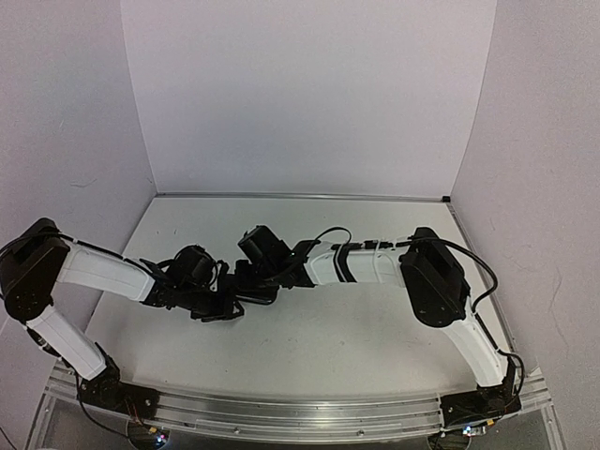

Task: Organize the sunglasses
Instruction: Close the sunglasses case at the center of the board, then reset both arms

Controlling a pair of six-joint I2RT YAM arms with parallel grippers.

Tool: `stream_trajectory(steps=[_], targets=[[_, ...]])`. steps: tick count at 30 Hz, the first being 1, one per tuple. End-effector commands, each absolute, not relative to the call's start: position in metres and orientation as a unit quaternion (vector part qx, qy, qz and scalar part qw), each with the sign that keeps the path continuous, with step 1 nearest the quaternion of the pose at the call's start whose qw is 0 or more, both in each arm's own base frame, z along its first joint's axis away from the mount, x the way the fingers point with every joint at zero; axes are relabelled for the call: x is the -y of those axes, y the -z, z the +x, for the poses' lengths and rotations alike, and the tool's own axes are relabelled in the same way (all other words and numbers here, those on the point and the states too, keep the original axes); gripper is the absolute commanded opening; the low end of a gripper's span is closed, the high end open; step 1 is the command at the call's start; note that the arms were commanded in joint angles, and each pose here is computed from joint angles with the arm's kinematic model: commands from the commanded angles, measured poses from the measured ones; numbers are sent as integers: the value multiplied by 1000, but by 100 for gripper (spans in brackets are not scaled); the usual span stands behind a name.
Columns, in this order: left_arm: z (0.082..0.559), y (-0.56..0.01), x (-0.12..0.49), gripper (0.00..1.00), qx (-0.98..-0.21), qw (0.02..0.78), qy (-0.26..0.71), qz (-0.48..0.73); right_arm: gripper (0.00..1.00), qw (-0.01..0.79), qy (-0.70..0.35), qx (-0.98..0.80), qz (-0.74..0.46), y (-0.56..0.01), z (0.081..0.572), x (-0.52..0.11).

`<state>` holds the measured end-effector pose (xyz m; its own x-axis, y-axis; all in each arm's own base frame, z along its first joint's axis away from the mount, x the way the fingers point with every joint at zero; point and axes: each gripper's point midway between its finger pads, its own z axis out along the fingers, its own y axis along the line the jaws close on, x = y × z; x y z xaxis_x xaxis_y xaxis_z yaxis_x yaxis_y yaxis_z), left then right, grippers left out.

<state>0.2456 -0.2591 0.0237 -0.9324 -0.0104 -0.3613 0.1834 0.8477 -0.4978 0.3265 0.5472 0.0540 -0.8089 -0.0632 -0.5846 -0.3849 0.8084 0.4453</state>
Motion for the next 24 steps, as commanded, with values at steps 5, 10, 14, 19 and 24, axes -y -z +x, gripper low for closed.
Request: stream_trajectory(steps=[5,10,14,19,24], targets=[[255,-70,246,44,-940,234,248,34,36,312,-283,-898,-130,-93,332,-535],[263,-88,237,44,-935,267,233,24,44,336,-294,-885,-132,-111,335,-530],[276,-104,221,45,-926,319,204,3,51,368,-284,-874,-139,-130,340,-517],[298,-139,202,49,-902,400,160,-13,59,416,-270,-857,-141,-164,352,-489],[317,-169,173,67,-873,477,97,-32,67,456,-237,-847,-134,-187,368,-441]])
